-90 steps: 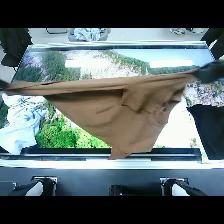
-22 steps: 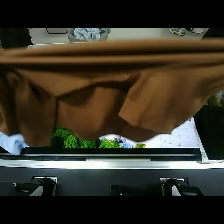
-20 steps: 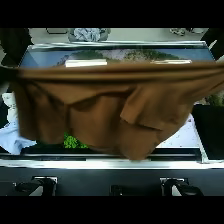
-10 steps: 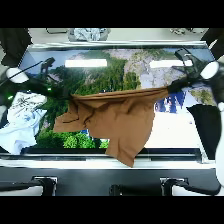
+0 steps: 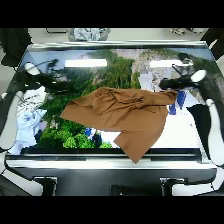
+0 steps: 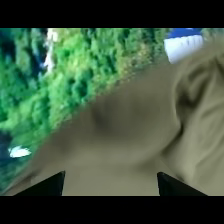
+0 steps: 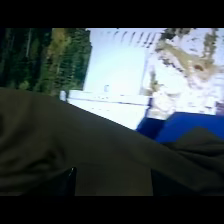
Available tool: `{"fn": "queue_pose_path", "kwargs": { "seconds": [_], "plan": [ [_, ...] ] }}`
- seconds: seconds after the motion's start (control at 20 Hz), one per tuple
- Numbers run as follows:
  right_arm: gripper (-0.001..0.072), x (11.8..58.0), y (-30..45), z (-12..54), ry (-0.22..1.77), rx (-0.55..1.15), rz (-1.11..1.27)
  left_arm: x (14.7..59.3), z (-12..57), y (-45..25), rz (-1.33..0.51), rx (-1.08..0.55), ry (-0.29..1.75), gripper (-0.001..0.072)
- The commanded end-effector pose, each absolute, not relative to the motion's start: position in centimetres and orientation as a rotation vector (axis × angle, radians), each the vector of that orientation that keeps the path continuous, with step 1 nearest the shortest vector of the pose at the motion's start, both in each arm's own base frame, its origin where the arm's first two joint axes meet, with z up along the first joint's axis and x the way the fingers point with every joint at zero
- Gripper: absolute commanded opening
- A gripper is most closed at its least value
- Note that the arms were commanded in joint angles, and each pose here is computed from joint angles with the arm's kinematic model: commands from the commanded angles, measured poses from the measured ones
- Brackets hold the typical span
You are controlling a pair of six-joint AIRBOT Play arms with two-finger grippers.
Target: Fold the shirts.
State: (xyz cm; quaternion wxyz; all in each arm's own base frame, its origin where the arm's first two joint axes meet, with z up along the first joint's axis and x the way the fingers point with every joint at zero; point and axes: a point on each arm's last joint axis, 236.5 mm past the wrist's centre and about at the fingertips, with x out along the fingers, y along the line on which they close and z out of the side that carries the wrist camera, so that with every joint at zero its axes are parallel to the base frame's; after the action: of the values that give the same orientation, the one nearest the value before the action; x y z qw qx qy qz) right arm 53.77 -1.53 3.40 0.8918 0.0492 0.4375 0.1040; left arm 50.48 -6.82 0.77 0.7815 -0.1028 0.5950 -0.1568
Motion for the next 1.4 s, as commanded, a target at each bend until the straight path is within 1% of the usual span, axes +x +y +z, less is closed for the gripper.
{"fn": "queue_pose_path", "kwargs": {
  "seconds": [0.0,0.15,0.2,0.3,0.35,0.5,0.55,0.85,0.9,0.95,1.0,1.05,1.1,1.15,1.2,1.35],
  "plan": [
    [0.0580,48.1,-3.2,4.8,1.050,0.069,0.312,47.0,2.9,-1.4,-0.249,-0.334,1.385,0.0660],
    [0.0584,41.1,-5.4,3.7,1.292,0.057,0.381,42.7,1.2,1.4,-0.191,-0.414,1.462,0.0652],
    [0.0584,39.3,-5.6,3.4,1.360,0.039,0.413,41.0,-0.4,1.3,-0.195,-0.425,1.504,0.0637],
    [0.0583,36.9,-5.7,3.1,1.452,0.016,0.456,38.9,-3.7,0.9,-0.182,-0.456,1.551,0.0637],
    [0.0583,36.6,-5.6,3.2,1.459,0.019,0.461,38.6,-5.1,0.4,-0.174,-0.478,1.551,0.0637],
    [0.0580,36.6,-5.6,3.3,1.457,0.019,0.457,39.9,-7.7,-0.6,-0.147,-0.505,1.486,0.0632],
    [0.0580,36.6,-5.7,3.3,1.456,0.018,0.455,40.3,-8.1,-0.8,-0.146,-0.498,1.474,0.0589],
    [0.0580,36.9,-6.3,3.1,1.454,-0.004,0.428,41.7,-10.0,-2.6,-0.158,-0.519,1.455,0.0587],
    [0.0580,36.3,-6.5,2.8,1.472,-0.007,0.424,42.2,-10.0,-2.5,-0.146,-0.520,1.435,0.0498],
    [0.0580,35.5,-6.4,2.2,1.491,-0.006,0.425,42.8,-9.9,-2.2,-0.129,-0.526,1.412,0.0353],
    [0.0580,34.2,-6.0,1.3,1.512,-0.004,0.433,43.2,-9.9,-2.0,-0.111,-0.535,1.395,0.0300],
    [0.0580,32.8,-5.5,0.2,1.527,0.007,0.434,43.5,-9.9,-1.9,-0.100,-0.541,1.383,0.0294],
    [0.0581,31.5,-5.0,-1.0,1.534,0.022,0.430,43.6,-9.9,-1.9,-0.095,-0.546,1.380,0.0131],
    [0.0589,30.3,-4.1,-2.1,1.532,0.049,0.434,43.6,-9.9,-1.9,-0.098,-0.542,1.380,0.0032],
    [0.0635,29.3,-3.1,-3.3,1.526,0.084,0.438,43.6,-9.9,-1.9,-0.102,-0.539,1.382,0.0031],
    [0.0614,27.4,0.0,-6.7,1.520,0.227,0.462,43.6,-8.9,-1.9,-0.119,-0.520,1.367,0.0030]
  ]
}}
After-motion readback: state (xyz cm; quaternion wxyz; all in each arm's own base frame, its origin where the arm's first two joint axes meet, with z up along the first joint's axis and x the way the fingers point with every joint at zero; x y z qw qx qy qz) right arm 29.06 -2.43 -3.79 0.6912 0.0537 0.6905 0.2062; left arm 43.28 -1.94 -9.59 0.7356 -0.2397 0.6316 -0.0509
